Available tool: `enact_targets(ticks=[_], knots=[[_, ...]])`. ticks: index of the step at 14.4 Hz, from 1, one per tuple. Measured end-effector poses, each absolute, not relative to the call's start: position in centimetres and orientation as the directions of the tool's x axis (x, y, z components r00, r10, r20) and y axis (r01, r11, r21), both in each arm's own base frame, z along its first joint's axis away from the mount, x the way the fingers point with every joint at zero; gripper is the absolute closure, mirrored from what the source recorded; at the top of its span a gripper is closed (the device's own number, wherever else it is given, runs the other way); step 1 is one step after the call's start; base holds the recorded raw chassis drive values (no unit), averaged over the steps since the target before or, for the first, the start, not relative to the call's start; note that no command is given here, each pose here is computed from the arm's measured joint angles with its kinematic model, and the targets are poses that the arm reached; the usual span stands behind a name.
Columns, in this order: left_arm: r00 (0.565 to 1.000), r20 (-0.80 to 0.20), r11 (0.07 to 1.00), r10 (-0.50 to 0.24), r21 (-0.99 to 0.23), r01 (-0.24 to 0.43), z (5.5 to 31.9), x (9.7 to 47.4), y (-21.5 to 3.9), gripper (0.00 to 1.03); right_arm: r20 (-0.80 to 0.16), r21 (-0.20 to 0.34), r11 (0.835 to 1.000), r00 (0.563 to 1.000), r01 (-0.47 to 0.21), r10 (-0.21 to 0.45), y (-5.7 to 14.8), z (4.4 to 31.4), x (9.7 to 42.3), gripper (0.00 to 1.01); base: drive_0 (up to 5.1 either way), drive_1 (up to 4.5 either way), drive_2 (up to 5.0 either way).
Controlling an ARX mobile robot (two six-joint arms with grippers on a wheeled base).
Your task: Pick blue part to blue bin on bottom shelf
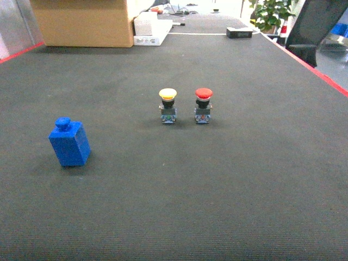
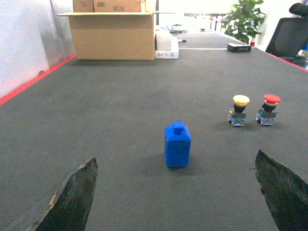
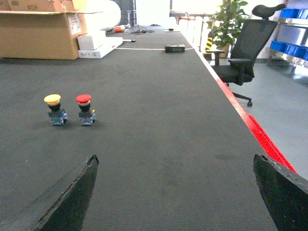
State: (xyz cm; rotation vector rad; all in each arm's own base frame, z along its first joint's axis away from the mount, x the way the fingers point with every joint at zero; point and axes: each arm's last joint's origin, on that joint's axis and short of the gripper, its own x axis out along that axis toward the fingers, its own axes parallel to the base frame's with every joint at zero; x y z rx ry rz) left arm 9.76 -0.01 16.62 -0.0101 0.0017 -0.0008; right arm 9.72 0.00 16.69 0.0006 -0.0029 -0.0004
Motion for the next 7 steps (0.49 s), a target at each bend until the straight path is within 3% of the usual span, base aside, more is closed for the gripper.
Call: enact_targets(ticks=[7], knots=[[1.000,-0.002,1.000,-0.001,-0.010,0.001,16.62,9.76,-0.01,0.05,0.003,0.000,1.000,1.000,0.000,0.000,0.00,16.69,9.72,0.03,0.0,0.00,0.0]])
